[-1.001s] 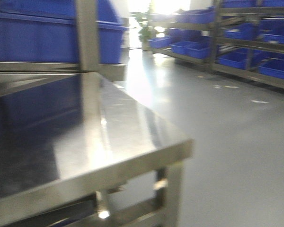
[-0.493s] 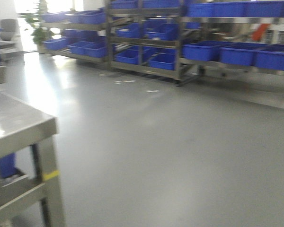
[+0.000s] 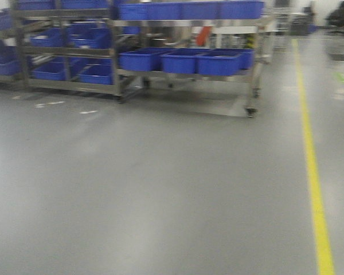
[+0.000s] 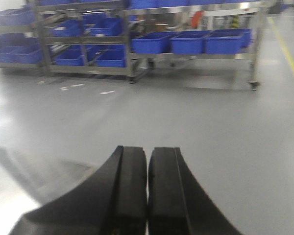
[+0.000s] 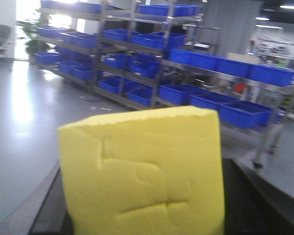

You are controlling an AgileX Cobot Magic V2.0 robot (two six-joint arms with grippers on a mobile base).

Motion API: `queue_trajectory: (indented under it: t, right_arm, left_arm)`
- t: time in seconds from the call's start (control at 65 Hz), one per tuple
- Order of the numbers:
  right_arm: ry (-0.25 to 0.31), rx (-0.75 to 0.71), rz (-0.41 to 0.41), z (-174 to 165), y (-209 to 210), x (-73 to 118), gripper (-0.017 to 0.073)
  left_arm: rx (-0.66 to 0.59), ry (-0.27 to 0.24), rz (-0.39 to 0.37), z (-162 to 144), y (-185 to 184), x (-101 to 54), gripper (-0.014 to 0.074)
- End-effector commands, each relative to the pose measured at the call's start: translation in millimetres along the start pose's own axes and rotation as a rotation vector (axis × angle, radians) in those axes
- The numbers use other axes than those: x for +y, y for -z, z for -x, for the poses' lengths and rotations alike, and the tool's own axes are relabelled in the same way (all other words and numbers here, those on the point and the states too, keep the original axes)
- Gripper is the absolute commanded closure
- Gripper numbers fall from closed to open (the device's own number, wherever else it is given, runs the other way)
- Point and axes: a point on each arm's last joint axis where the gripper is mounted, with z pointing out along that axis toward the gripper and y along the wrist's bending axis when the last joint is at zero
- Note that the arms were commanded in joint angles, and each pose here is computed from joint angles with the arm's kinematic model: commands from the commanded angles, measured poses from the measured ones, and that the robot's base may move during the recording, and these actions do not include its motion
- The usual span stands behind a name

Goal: Place yellow foam block on left shelf second layer
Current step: 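Drive the base away from the table holding the cube in the right gripper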

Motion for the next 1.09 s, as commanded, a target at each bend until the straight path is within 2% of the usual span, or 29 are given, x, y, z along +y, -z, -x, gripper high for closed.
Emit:
queue_trajectory:
  t: [0.0,1.078]
  right_arm:
    - [-0.003,-0.106,-0.034,15.9,1.9,-3.3,0.0288]
    - [-0.003,-0.106,-0.034,15.9,1.9,-3.3,0.0288]
  left_arm:
    - [-0.072,0.007,-0.025,-0.3,-0.1,-2.2,0.0457]
    - [-0.072,0.007,-0.025,-0.3,-0.1,-2.2,0.0457]
